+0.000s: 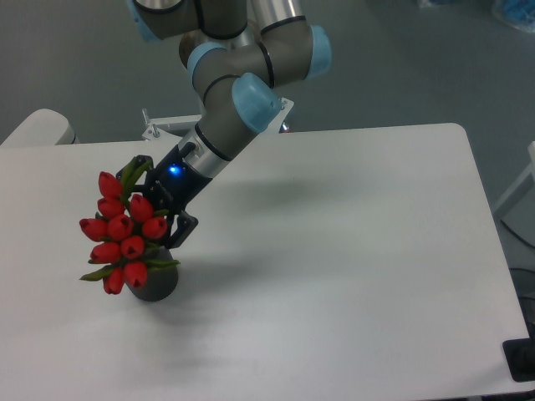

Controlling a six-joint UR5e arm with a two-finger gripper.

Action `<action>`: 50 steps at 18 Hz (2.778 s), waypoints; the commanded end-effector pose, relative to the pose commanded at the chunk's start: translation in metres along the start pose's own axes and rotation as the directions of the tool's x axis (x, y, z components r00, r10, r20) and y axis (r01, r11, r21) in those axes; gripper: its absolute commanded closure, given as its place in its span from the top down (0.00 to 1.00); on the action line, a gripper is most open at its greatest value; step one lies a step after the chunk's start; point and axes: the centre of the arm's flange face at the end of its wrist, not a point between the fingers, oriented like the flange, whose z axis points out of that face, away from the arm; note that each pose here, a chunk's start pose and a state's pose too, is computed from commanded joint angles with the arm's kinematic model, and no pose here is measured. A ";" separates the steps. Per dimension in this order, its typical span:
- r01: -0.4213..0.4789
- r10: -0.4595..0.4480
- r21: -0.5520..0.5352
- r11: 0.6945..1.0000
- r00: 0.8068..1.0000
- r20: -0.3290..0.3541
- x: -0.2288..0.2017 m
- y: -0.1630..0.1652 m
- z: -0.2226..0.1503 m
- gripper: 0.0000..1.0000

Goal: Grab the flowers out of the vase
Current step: 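Close the gripper on the tulip stems, then lift the gripped tulips straight up out of the grey vase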

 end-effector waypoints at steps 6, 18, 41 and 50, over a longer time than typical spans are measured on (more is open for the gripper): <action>-0.002 0.002 0.003 1.000 1.000 0.003 -0.002 -0.001 -0.002 0.64; -0.006 0.006 0.008 1.000 1.000 0.015 -0.006 -0.001 -0.008 0.36; 0.055 -0.066 0.131 0.990 0.995 0.075 -0.002 -0.064 -0.067 0.29; 0.081 -0.101 0.164 0.983 0.988 0.114 0.004 -0.098 -0.096 0.28</action>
